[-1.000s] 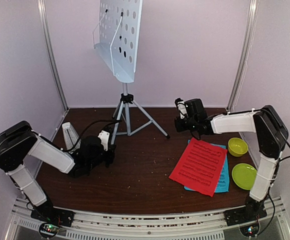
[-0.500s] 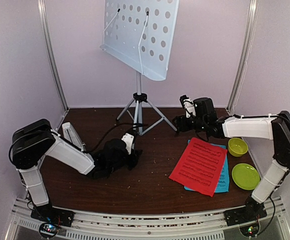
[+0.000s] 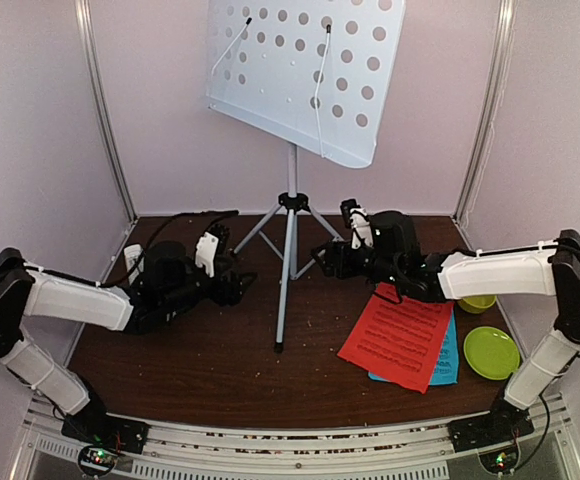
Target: Set up the instrument practice props
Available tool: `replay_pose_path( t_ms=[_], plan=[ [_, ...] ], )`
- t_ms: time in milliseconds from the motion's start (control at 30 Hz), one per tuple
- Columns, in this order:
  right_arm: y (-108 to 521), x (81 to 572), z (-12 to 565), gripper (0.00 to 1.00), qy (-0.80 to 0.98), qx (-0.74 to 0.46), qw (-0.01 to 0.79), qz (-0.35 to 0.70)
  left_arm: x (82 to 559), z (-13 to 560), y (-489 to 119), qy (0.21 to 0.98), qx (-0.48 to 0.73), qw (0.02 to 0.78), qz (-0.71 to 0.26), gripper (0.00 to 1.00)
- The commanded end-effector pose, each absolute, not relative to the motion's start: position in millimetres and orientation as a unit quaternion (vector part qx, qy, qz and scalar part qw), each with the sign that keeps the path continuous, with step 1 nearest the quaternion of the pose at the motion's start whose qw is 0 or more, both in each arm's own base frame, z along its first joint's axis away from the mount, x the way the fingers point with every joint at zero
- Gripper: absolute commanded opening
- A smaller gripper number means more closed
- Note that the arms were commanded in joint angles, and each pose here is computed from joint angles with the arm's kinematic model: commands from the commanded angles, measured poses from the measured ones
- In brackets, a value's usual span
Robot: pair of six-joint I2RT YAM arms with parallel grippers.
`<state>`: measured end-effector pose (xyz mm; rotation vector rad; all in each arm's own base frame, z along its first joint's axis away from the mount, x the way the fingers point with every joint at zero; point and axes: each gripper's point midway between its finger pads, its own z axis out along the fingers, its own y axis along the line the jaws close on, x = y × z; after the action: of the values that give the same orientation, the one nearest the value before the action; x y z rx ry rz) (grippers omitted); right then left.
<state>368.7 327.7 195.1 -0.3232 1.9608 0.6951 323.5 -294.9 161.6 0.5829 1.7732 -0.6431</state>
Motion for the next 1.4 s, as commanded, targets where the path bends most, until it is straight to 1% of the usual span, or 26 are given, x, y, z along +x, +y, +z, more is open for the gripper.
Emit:
replay_pose_path(
  t_ms=[0, 133, 200, 367, 500, 600, 767, 867, 1067, 1167, 1233, 1300, 1333, 1367],
  plan=[
    [346.7, 367.0, 220.8, 0.76, 0.786, -0.071, 0.516, 0.333, 361.8, 166.5, -267.2, 0.775, 0.289, 0.535, -0.169, 0.77],
    [362.8, 363.8, 210.3, 0.77, 0.798, -0.046, 0.502, 0.331, 396.4, 169.1, -271.4, 0.764, 0.381, 0.511, -0.103, 0.72],
    [368.8, 361.5, 204.7, 0.77, 0.802, -0.039, 0.497, 0.328, 408.5, 173.3, -277.1, 0.743, 0.418, 0.513, -0.094, 0.70],
    [369.8, 356.2, 201.6, 0.77, 0.799, -0.024, 0.496, 0.338, 433.4, 182.8, -285.3, 0.681, 0.493, 0.535, -0.082, 0.68],
    [369.9, 351.5, 195.6, 0.76, 0.802, -0.026, 0.490, 0.340, 446.0, 181.6, -297.2, 0.634, 0.566, 0.523, -0.062, 0.67],
    [373.7, 346.2, 186.4, 0.74, 0.806, -0.026, 0.483, 0.342, 460.3, 182.4, -303.7, 0.619, 0.588, 0.519, -0.047, 0.65],
    [374.1, 341.7, 176.2, 0.74, 0.809, -0.022, 0.475, 0.345, 470.3, 179.2, -318.5, 0.592, 0.615, 0.517, -0.065, 0.64],
    [372.6, 340.8, 175.6, 0.73, 0.810, -0.023, 0.476, 0.343, 472.1, 175.9, -326.0, 0.586, 0.624, 0.511, -0.080, 0.57],
    [370.5, 339.1, 179.4, 0.72, 0.807, -0.028, 0.480, 0.343, 469.6, 185.5, -325.9, 0.599, 0.596, 0.526, -0.099, 0.26],
    [371.6, 338.0, 179.9, 0.72, 0.806, -0.029, 0.480, 0.345, 467.4, 194.2, -321.7, 0.612, 0.567, 0.541, -0.107, 0.18],
    [370.9, 337.3, 178.9, 0.72, 0.806, -0.030, 0.480, 0.345, 463.9, 197.6, -319.1, 0.619, 0.551, 0.548, -0.113, 0.15],
    [369.1, 336.6, 179.4, 0.72, 0.806, -0.029, 0.480, 0.346, 457.6, 202.8, -317.7, 0.615, 0.544, 0.558, -0.120, 0.14],
    [368.7, 335.9, 179.7, 0.72, 0.805, -0.030, 0.480, 0.346, 456.5, 202.1, -317.0, 0.615, 0.542, 0.559, -0.121, 0.18],
    [368.4, 335.4, 180.0, 0.72, 0.805, -0.030, 0.480, 0.347, 456.1, 201.2, -317.3, 0.616, 0.541, 0.559, -0.122, 0.25]
  ],
)
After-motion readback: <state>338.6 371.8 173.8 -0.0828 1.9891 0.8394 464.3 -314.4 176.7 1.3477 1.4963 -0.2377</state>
